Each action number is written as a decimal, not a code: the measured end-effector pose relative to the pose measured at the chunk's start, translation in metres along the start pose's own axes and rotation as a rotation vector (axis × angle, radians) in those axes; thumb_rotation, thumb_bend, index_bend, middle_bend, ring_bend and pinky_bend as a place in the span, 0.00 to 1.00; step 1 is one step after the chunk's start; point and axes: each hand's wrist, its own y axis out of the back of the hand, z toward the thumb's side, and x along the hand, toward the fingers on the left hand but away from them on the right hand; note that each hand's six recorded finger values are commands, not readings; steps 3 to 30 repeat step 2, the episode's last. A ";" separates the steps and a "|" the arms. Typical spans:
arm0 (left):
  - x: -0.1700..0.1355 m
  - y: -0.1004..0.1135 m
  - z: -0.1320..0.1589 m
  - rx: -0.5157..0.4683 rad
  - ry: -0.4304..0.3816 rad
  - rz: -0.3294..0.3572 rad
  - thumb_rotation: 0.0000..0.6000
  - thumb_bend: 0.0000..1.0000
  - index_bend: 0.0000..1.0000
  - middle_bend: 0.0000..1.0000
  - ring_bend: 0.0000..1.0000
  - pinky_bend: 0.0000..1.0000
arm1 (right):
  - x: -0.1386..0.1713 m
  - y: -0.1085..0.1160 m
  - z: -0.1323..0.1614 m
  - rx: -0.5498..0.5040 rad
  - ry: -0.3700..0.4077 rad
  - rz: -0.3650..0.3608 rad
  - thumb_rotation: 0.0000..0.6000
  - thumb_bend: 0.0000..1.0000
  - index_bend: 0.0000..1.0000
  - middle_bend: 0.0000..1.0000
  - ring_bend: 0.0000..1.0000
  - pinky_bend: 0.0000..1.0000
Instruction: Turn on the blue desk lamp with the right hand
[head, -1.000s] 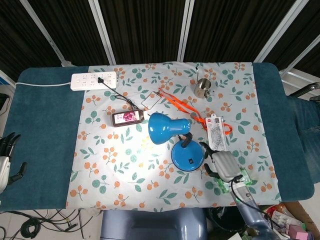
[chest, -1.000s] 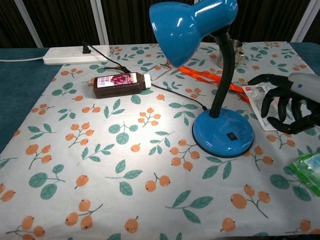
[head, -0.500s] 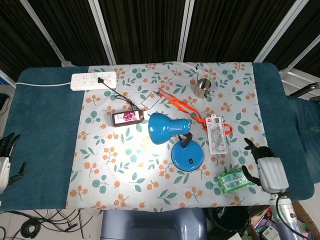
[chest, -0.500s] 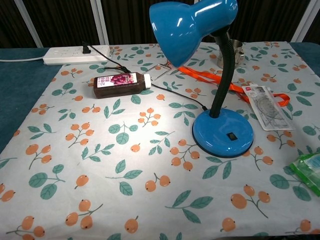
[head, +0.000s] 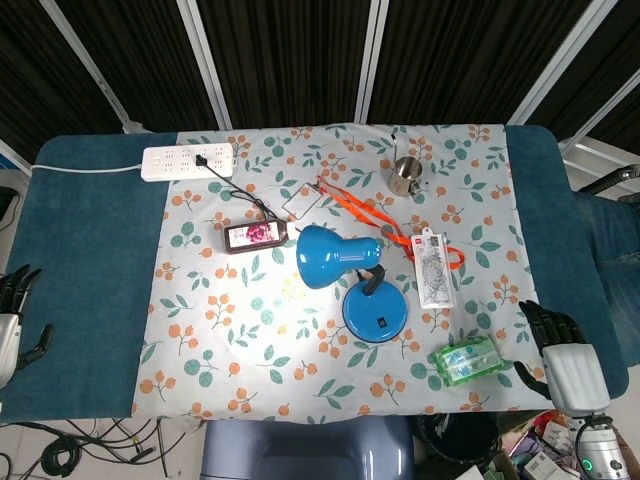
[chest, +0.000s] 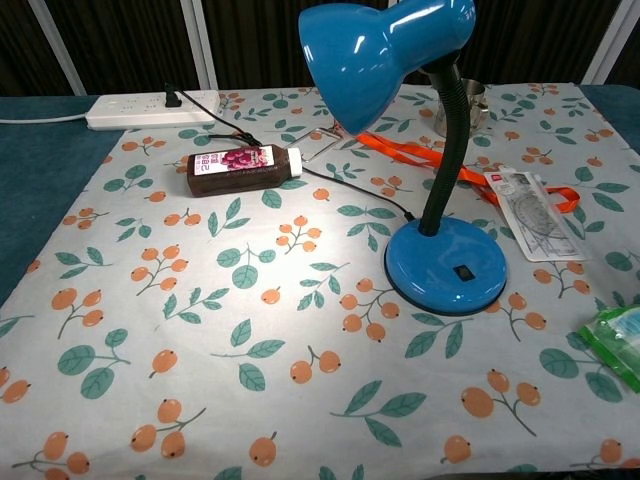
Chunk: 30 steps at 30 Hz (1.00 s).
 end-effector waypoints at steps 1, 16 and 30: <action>0.000 0.000 0.000 0.001 0.000 0.000 1.00 0.37 0.07 0.04 0.07 0.00 | 0.000 0.000 0.000 -0.007 0.000 -0.003 1.00 0.15 0.05 0.08 0.15 0.16; 0.000 0.000 0.000 0.001 -0.001 0.000 1.00 0.37 0.07 0.04 0.07 0.00 | -0.001 0.000 0.000 -0.015 0.000 -0.008 1.00 0.15 0.05 0.08 0.15 0.16; 0.000 0.000 0.000 0.001 -0.001 0.000 1.00 0.37 0.07 0.04 0.07 0.00 | -0.001 0.000 0.000 -0.015 0.000 -0.008 1.00 0.15 0.05 0.08 0.15 0.16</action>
